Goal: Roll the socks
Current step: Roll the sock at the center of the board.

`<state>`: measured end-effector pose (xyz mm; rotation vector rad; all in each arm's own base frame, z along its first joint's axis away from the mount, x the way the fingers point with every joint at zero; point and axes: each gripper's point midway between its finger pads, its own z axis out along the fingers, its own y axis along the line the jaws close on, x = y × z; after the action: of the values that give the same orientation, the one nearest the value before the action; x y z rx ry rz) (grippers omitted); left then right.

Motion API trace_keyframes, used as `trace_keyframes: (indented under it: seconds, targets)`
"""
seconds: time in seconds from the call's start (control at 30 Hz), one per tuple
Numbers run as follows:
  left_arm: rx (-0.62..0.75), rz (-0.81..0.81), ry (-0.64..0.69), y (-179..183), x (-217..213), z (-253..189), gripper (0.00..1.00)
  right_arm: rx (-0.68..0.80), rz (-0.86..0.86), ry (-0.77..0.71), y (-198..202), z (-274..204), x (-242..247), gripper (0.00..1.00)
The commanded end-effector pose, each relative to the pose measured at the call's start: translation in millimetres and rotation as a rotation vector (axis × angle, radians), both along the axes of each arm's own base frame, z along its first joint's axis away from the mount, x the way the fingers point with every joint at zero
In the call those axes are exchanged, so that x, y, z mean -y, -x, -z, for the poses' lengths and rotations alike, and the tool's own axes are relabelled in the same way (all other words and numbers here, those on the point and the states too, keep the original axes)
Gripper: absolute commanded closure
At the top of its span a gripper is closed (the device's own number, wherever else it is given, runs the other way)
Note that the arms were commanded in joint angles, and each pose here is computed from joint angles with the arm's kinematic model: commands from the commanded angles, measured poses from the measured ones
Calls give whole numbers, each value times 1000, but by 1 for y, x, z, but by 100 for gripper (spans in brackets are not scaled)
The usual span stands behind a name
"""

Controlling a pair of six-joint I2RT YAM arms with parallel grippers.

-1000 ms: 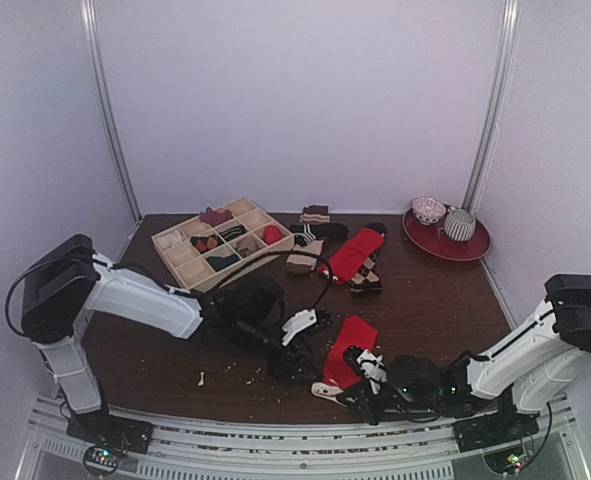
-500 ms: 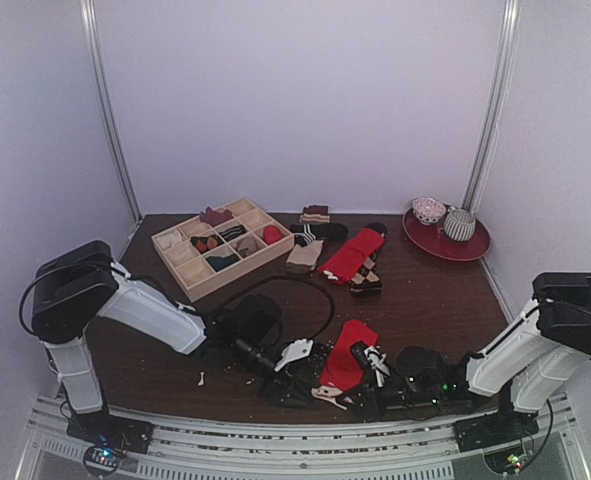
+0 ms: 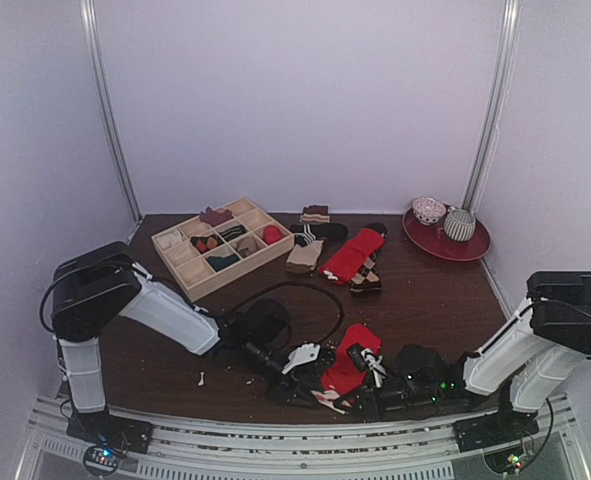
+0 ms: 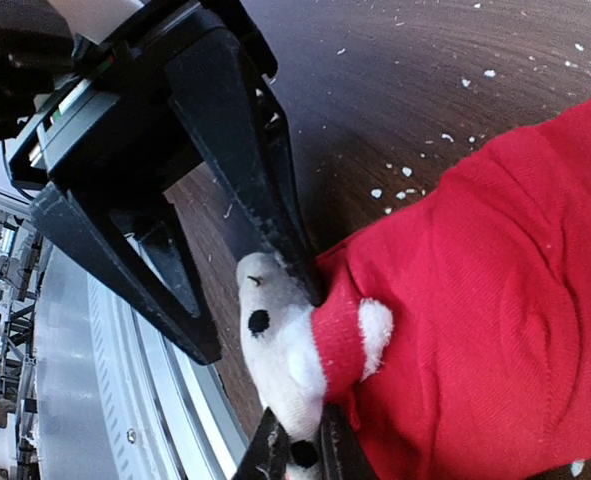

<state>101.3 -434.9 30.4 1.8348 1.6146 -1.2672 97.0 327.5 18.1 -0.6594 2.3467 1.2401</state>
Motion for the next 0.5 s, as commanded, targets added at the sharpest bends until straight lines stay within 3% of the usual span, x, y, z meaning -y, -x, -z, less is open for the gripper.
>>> trace_keyframes:
  seconds: [0.0,0.07,0.1,0.13,0.3,0.37,0.47]
  targets:
    - [31,-6,-59,0,-1,20,67,-177,-61,224,36,57,43,90]
    - [25,-12,-78,1,-4,25,81,-185,-63,220,37,57,43,90]
    - [22,-20,-87,1,-5,27,96,-187,-64,219,37,56,43,90]
    - [18,-35,-103,0,-6,30,100,-189,-64,221,37,57,44,90]
    - [-60,-165,-290,-6,-23,49,100,-131,-53,205,27,44,39,81]
    - [-121,-229,-392,-8,-34,55,100,-37,-27,229,12,34,38,73]
    - [-317,-309,-474,-5,-46,50,100,127,25,235,-12,6,39,69]
